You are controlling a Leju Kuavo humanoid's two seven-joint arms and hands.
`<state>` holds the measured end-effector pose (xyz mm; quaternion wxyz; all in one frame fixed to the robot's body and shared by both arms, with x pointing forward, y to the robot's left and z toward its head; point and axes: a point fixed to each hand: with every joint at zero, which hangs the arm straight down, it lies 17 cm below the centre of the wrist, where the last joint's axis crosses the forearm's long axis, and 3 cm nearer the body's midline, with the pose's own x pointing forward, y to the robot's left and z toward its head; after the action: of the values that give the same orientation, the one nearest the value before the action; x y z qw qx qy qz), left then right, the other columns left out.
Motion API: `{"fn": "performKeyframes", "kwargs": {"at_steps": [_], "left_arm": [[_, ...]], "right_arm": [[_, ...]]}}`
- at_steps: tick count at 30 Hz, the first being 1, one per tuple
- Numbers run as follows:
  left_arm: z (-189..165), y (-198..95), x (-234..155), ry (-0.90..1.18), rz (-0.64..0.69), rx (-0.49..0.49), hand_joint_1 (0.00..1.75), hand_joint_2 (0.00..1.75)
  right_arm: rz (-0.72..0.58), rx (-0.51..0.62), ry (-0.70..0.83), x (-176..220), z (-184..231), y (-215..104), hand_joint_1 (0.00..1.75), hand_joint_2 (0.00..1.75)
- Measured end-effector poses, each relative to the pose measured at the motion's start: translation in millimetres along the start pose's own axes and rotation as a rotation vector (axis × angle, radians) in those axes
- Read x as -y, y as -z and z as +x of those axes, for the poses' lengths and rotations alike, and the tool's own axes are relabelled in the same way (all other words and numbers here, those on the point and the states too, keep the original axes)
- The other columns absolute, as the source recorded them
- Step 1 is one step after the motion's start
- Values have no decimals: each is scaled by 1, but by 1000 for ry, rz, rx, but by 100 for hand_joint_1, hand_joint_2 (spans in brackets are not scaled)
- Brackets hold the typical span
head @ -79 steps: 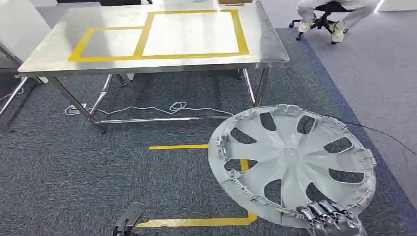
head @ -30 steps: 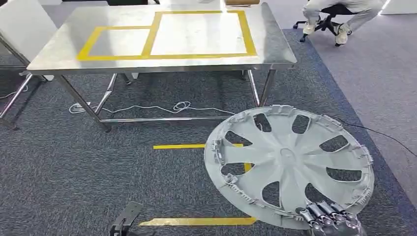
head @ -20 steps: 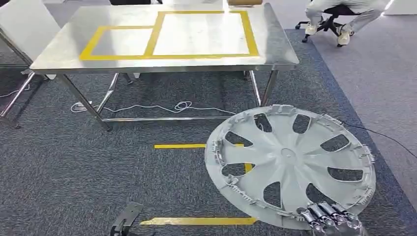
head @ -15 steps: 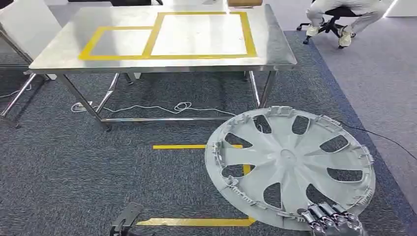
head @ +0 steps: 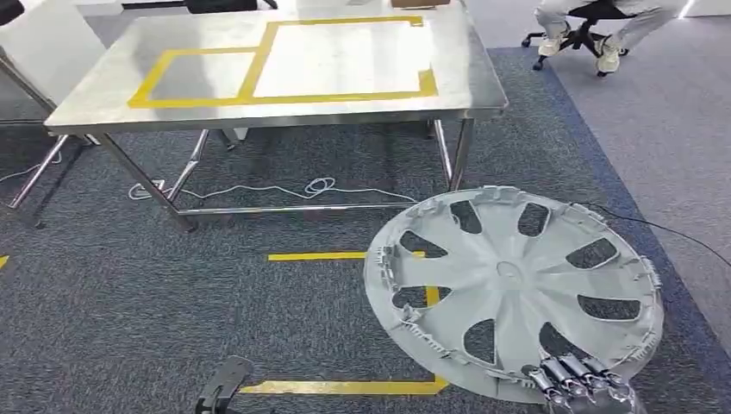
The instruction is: Take the parts from the cabinet and place them on the table.
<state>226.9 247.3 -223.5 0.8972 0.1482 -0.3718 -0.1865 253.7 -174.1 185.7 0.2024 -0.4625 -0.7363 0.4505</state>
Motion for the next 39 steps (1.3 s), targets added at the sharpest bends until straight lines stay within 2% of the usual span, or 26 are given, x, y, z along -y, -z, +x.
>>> {"fn": "performKeyframes", "kwargs": {"at_steps": [39], "left_arm": [[-1,-2,3,-1,-4,-2,0,175]], "right_arm": [[1,3,-25,-1,-6,-1,143,175]]}}
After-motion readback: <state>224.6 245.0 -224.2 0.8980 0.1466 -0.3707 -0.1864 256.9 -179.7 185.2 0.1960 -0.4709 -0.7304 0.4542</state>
